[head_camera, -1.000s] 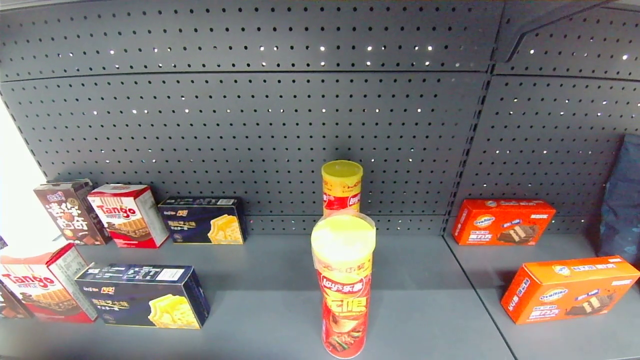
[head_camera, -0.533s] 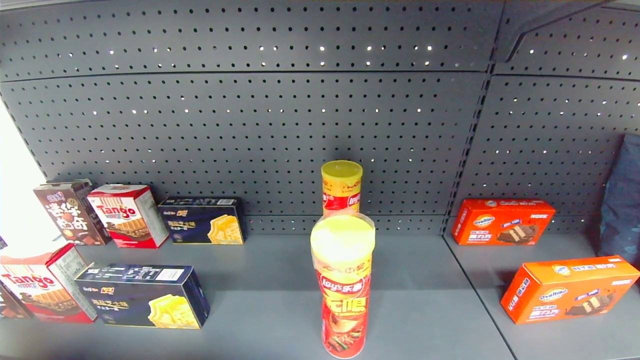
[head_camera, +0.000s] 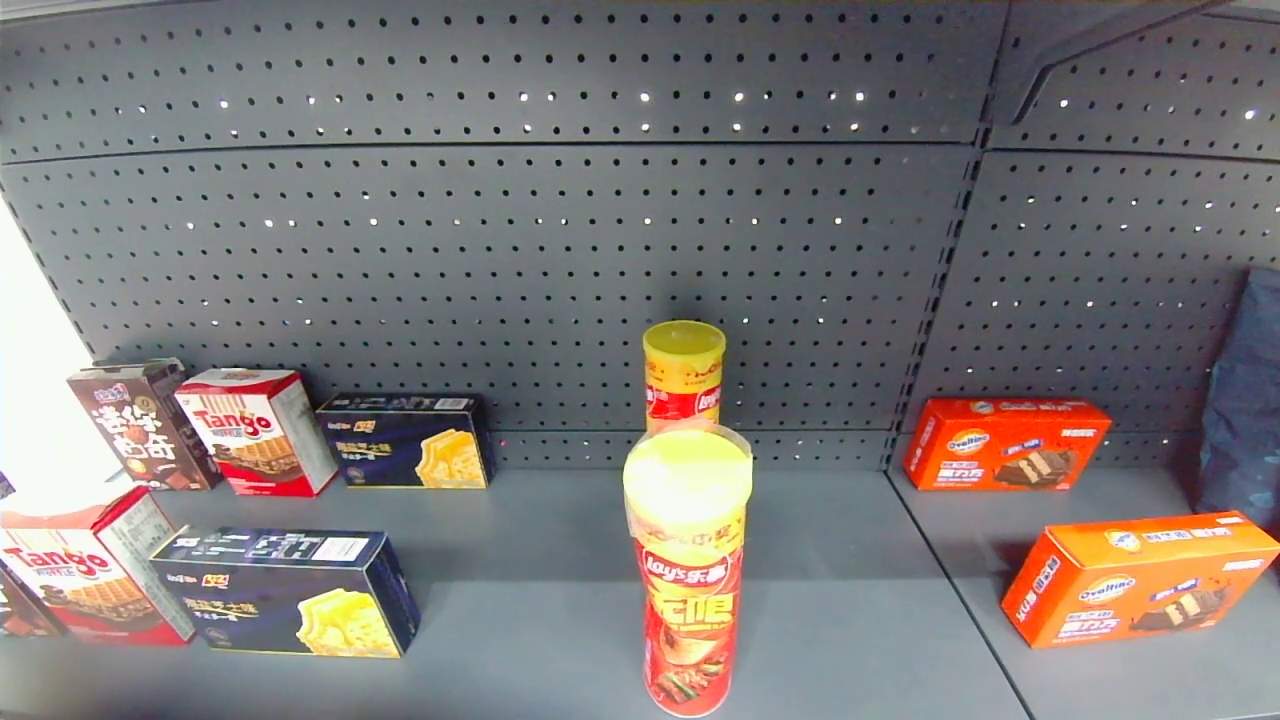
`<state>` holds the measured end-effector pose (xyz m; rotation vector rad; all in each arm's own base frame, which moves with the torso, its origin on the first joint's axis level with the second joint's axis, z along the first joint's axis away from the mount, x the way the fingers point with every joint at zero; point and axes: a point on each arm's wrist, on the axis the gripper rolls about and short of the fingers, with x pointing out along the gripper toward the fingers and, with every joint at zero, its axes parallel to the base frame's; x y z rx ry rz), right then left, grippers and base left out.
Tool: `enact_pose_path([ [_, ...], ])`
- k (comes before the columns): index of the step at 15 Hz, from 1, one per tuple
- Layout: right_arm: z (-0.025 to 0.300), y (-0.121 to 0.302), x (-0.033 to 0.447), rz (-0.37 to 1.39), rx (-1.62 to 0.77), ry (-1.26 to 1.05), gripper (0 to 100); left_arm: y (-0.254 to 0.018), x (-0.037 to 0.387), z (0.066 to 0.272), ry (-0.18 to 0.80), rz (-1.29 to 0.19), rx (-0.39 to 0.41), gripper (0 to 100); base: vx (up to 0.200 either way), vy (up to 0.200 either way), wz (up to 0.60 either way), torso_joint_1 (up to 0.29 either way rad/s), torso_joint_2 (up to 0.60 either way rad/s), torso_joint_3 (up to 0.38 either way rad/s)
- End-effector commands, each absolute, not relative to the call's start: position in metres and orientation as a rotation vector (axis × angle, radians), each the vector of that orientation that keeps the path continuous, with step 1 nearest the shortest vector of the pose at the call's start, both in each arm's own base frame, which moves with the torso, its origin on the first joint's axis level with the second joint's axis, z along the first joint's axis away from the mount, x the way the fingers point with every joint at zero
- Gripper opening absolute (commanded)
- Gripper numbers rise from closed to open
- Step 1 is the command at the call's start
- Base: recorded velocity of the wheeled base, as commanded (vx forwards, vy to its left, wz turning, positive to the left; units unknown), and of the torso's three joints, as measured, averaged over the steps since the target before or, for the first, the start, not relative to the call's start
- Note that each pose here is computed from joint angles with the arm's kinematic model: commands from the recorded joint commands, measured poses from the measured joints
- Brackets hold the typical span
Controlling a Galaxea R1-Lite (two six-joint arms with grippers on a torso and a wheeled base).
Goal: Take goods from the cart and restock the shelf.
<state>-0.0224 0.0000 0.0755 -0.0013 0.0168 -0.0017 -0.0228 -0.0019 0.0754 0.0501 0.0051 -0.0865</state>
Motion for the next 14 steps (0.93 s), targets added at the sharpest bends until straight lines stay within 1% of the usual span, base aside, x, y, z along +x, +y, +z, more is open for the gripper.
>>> enact_pose_path([
  [1,0.0755,0.0000,-0.0222,-0.002,0.000,0.018,100,-0.0019,-0.0230,0.0753,0.002,-0.086,0.053,100,0.000,0.000,0.00,0.000,0.00,0.000],
  [14,0.0756,-0.0004,-0.0222,-0.017,-0.003,0.017,100,-0.0019,-0.0230,0.0753,0.003,-0.084,0.049,100,0.000,0.000,0.00,0.000,0.00,0.000],
])
